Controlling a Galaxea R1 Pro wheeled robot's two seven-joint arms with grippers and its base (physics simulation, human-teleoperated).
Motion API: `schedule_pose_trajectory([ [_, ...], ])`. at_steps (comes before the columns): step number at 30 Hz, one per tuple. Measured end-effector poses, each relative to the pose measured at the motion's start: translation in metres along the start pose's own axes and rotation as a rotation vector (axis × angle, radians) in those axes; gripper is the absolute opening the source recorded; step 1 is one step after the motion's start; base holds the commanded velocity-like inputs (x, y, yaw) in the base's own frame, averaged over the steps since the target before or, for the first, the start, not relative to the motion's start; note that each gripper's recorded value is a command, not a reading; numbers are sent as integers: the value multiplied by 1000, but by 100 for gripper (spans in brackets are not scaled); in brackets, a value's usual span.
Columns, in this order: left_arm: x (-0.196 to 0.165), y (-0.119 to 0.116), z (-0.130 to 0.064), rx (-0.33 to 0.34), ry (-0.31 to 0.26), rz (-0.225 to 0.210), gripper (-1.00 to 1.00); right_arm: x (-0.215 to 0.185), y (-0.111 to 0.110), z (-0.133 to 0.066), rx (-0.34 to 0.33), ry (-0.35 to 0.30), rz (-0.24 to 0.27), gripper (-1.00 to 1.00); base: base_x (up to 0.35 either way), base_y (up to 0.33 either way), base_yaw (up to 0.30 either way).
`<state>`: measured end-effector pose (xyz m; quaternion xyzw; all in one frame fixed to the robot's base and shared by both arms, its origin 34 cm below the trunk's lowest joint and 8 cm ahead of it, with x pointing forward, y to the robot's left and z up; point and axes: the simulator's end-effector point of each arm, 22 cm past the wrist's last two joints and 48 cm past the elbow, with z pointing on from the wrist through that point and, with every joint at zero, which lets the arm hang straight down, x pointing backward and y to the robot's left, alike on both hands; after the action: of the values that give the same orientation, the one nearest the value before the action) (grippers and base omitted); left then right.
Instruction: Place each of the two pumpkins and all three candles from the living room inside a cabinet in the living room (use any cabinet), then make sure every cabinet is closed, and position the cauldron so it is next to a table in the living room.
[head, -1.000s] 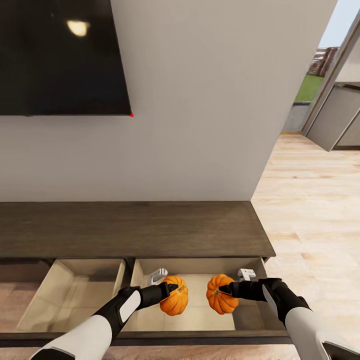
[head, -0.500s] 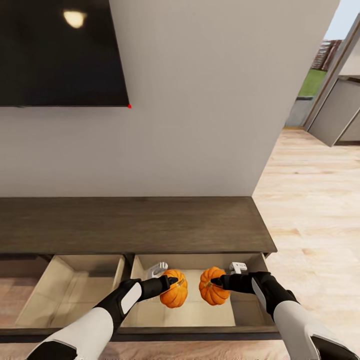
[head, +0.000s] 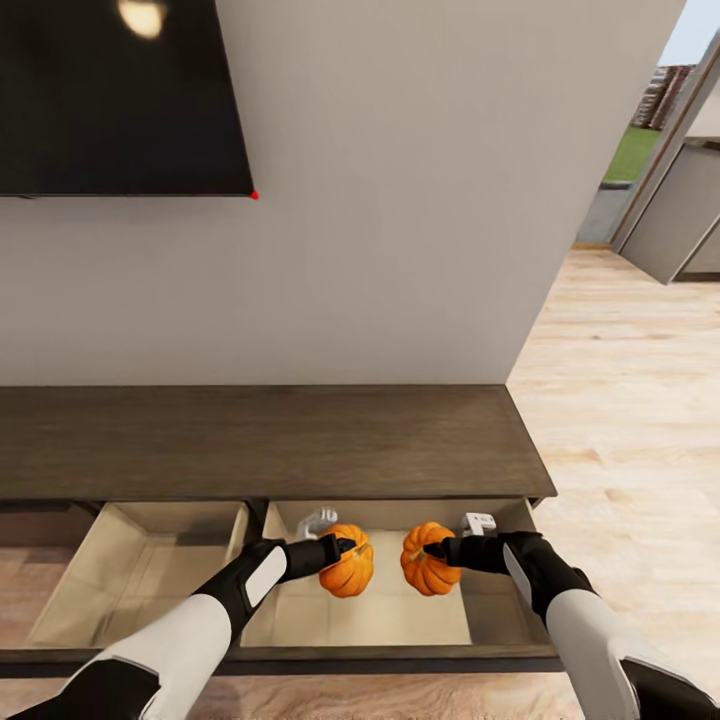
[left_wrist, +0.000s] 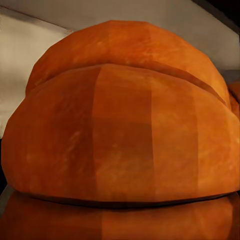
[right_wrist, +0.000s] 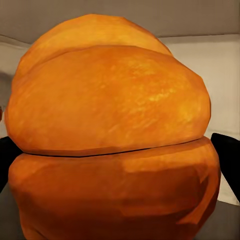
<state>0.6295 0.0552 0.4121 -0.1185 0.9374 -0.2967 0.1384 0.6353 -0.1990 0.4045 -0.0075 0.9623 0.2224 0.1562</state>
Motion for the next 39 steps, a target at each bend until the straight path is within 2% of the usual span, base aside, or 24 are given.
schedule_pose_trajectory([
  [5, 12, 8, 10, -2, 30, -7, -100, 5, -5, 11, 0, 5, 0, -100, 0, 0, 0],
  [12, 22, 22, 24, -8, 43, -13, -100, 16, -13, 26, 2, 18, 5, -100, 0, 0, 0],
  [21, 34, 40, 41, -14, 54, -21, -100, 33, -32, 46, 47, 37, 11, -100, 0, 0, 0],
  [30, 38, 44, 45, -12, 62, -30, -100, 39, -35, 51, 50, 51, 18, -100, 0, 0, 0],
  [39, 46, 54, 56, -13, 73, -37, -100, 45, -42, 64, 51, 58, 21, -100, 0, 0, 0],
])
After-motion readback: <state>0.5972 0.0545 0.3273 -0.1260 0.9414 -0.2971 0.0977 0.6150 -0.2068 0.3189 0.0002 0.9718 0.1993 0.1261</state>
